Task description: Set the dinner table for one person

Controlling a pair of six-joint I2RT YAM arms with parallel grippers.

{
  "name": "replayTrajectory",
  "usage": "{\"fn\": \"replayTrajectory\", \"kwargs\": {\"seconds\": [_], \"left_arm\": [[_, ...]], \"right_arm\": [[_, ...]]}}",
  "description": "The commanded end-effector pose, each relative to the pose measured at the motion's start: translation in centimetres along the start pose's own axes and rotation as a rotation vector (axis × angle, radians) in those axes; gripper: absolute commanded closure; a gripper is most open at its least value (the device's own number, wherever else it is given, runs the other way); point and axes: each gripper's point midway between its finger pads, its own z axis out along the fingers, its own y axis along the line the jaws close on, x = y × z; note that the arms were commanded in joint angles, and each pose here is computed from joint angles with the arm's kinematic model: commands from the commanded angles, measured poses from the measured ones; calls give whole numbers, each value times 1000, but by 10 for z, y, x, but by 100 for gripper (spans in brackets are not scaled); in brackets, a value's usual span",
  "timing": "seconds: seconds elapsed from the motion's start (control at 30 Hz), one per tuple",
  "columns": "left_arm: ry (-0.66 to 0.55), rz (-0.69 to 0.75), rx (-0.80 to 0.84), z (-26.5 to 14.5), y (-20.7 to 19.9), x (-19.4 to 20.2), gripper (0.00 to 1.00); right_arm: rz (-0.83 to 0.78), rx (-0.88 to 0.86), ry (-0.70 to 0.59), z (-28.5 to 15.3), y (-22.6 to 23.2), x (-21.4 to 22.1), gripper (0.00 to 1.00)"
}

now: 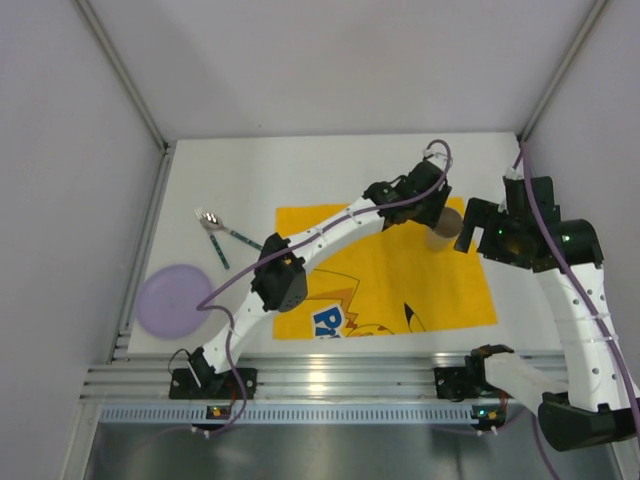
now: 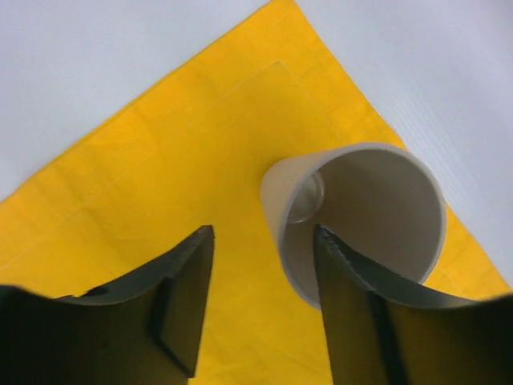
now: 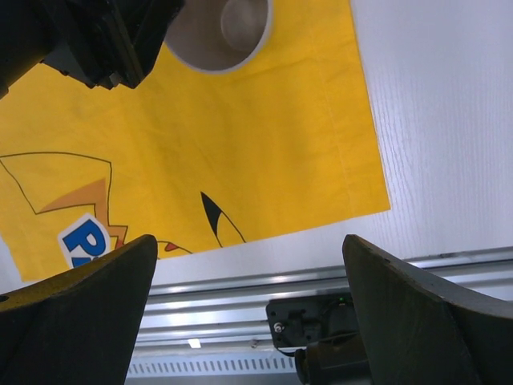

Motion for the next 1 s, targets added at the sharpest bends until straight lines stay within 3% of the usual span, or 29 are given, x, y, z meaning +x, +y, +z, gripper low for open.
{"fn": "replayTrajectory", "kwargs": {"seconds": [0.0, 0.3, 0.4, 0.43, 0.5, 0.53, 0.63, 0.77, 0.83, 0.87, 0.97], "left_arm": [[-90, 6, 17, -3, -1, -30, 39], [-212, -11, -19, -43, 5, -77, 2], [-252, 5, -67, -76, 19, -95, 1], [-306, -10, -104, -107, 29, -114, 1], [-284, -30, -192, -118, 58, -102, 1], [-321, -63, -227, -146, 74, -114, 1], [-212, -182, -352, -158, 142, -75, 1], [-96, -397, -600, -208, 266, 2, 3], [-86, -417, -655, -225, 294, 26, 3], [-22, -420, -710, -231, 321, 59, 3], [56, -438, -785, -252, 356, 102, 3]], "right_arm": [[-27, 5, 0, 2, 1, 0, 0], [-23, -3, -2, 4, 2, 1, 0], [-22, -29, -9, 3, 6, 1, 0], [-23, -38, -10, 2, 7, 2, 0], [-21, -49, -17, 1, 9, 0, 0], [-21, -54, -25, -1, 9, 0, 0], [-29, -60, -46, -6, 9, -3, 0], [-42, -79, -58, -11, 12, -4, 0], [-48, -96, -55, -10, 16, -2, 0], [-55, -101, -53, -9, 17, -2, 0], [-57, -130, -51, -5, 24, -2, 0]]}}
